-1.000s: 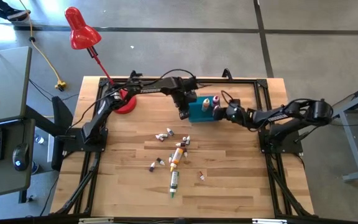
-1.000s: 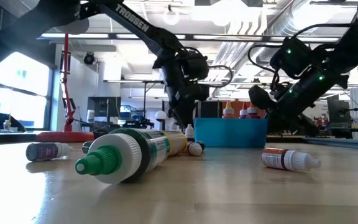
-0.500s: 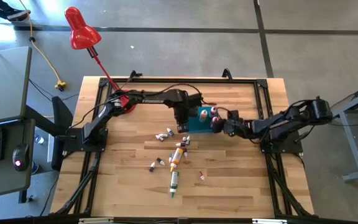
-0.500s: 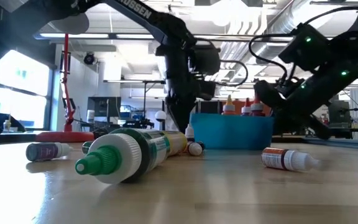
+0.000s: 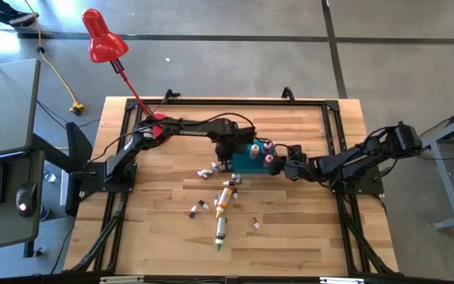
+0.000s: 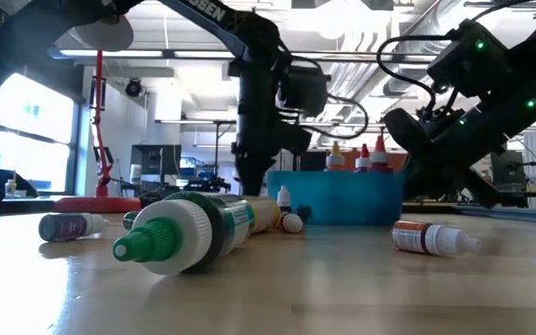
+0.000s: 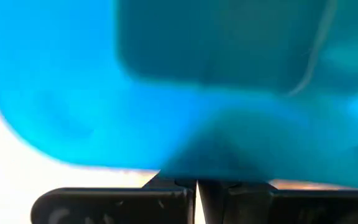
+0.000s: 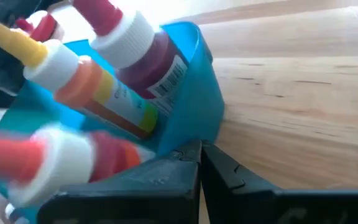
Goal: Pick & Place food coloring
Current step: Move the blue bin to the center of the table
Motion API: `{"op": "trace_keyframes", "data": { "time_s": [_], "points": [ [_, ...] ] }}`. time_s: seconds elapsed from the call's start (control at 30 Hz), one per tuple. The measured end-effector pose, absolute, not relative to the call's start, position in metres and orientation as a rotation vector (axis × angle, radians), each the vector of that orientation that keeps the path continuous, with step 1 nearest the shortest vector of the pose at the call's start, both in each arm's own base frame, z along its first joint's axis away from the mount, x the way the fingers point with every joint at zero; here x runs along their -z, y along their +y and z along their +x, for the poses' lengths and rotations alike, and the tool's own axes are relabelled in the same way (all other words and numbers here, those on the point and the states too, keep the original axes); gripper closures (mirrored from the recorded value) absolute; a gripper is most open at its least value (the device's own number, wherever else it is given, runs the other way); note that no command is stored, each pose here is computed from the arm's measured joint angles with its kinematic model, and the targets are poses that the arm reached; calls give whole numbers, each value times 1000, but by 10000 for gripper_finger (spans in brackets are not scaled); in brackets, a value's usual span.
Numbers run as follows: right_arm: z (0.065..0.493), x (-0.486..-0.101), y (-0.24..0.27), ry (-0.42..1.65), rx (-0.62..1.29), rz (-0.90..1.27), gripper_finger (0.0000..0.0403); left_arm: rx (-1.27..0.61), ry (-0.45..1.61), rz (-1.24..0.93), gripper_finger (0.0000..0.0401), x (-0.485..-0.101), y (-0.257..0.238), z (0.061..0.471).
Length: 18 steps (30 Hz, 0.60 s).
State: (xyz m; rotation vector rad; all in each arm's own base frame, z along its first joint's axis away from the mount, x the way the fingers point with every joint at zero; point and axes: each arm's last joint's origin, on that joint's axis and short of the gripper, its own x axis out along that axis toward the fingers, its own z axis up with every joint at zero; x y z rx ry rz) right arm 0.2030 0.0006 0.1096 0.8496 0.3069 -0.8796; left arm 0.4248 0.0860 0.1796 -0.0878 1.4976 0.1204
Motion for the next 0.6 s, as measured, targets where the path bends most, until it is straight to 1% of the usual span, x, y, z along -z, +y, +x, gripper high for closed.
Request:
{"op": "trace_keyframes", "data": {
  "time_s": [0.1, 0.2, 0.33, 0.5, 0.6],
  "points": [
    [204, -110, 1, 307, 871, 829, 403, -162, 1539, -52, 401, -180, 87, 421],
    [204, -111, 0, 300, 877, 806, 403, -165, 1549, -51, 401, -181, 87, 419],
    [203, -111, 0, 313, 878, 775, 403, -208, 1549, -10, 401, -194, 88, 414],
    [201, -116, -1, 314, 860, 746, 403, -274, 1529, 49, 401, -232, 87, 396],
    [196, -125, -1, 310, 848, 730, 403, -288, 1461, 59, 401, -264, 84, 383]
  ]
}}
